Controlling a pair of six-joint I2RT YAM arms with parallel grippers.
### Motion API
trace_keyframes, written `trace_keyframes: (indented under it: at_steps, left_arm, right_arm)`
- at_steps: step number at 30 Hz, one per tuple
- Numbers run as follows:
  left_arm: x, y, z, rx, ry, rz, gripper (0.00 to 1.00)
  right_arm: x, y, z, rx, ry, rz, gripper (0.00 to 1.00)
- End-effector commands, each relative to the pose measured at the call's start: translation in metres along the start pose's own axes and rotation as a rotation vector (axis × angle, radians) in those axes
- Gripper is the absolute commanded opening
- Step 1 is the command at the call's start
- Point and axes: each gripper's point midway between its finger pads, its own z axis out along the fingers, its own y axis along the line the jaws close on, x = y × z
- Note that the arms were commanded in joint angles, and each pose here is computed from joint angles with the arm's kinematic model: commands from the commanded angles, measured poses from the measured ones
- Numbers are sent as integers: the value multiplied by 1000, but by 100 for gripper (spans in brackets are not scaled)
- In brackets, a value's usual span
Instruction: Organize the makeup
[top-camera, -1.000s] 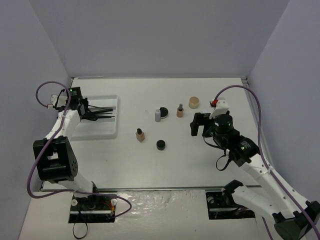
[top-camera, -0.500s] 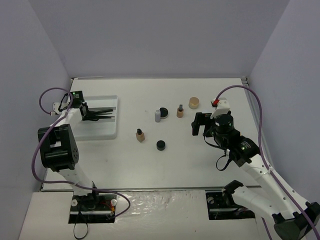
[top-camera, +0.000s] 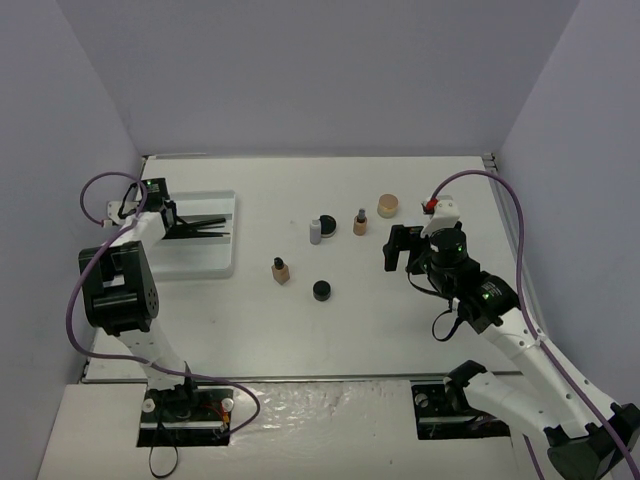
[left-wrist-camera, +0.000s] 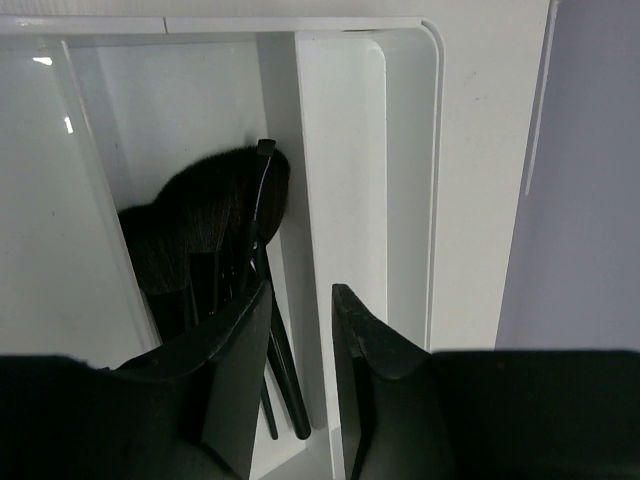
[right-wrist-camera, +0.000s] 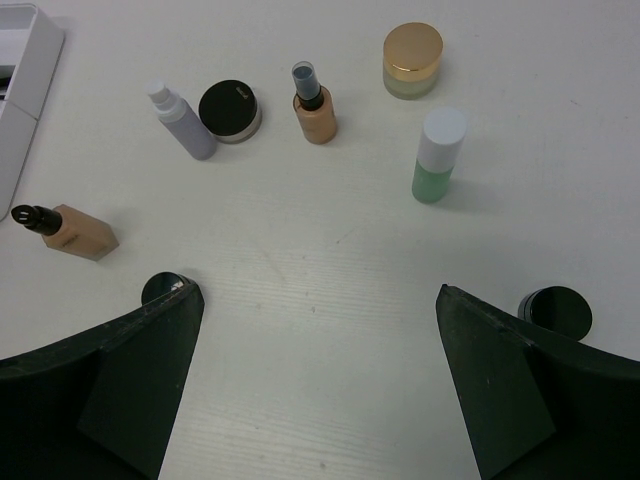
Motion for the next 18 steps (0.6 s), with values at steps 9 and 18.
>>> trace_keyframes:
  at_steps: [9,18]
  left_arm:
    - [11,-91,-128,438,118,508,67]
    - [119,-33,-247,695,374,1187,91]
  right_arm:
    - [-19,1,1,-1,-49,-16,100]
    - [-24,6,3,-23,-46,-33,100]
